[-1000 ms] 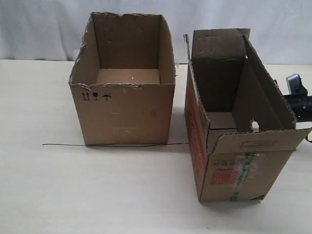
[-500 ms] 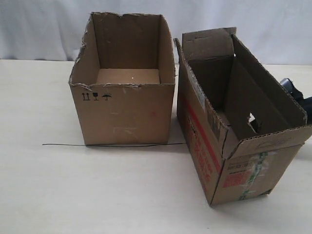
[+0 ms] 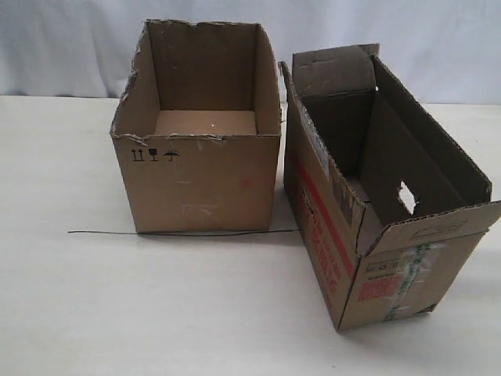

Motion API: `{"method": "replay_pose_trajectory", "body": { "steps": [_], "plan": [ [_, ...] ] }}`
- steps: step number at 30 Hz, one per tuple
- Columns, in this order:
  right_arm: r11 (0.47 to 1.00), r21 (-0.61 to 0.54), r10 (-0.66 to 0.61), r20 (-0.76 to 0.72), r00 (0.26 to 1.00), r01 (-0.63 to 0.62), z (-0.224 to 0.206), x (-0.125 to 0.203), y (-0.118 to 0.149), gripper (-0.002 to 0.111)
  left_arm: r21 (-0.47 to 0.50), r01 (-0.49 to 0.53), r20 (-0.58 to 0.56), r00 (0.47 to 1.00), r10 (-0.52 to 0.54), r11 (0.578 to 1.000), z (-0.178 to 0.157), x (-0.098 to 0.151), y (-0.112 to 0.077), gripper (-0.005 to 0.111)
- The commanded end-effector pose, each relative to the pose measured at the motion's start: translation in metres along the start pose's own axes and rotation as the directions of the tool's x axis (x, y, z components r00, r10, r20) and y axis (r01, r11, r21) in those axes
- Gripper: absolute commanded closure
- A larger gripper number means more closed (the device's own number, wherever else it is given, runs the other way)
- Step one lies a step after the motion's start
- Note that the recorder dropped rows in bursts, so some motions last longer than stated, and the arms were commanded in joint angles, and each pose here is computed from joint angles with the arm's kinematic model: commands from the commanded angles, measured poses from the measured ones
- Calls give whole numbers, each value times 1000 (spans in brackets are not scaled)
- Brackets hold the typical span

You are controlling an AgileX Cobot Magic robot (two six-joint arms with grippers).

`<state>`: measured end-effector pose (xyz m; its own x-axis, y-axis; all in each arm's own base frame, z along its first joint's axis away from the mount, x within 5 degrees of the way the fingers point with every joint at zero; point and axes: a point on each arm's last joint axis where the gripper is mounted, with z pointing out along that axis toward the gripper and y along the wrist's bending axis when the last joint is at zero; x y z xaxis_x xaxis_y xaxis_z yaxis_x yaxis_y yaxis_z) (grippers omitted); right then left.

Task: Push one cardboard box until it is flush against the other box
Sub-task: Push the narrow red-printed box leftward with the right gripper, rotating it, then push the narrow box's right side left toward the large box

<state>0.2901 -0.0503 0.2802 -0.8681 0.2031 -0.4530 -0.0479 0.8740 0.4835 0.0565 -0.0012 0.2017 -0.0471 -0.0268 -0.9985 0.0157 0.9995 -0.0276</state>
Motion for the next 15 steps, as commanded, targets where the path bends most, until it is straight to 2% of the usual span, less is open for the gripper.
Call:
{"method": "replay_pose_trajectory", "body": {
  "steps": [1,6,8,11,14,15],
  "plan": [
    [976,173,-146,53,988,135,-38,52,45,103,-4,-3,6,1000,3,1000,0,0,0,107],
    [932,298,-207,-26,978,205,-73,109,73,103,-4,-3,6,1000,3,1000,0,0,0,107],
    [929,283,-227,-75,971,239,-86,128,82,103,-4,-3,6,1000,3,1000,0,0,0,107],
    [934,225,-272,-59,961,278,-98,145,94,103,-4,-3,6,1000,3,1000,0,0,0,107],
    [952,79,-293,-29,956,294,-96,161,107,103,-4,-3,6,1000,3,1000,0,0,0,107],
    [956,-13,-294,-43,955,293,-88,167,111,103,-4,-3,6,1000,3,1000,0,0,0,107]
  ]
}}
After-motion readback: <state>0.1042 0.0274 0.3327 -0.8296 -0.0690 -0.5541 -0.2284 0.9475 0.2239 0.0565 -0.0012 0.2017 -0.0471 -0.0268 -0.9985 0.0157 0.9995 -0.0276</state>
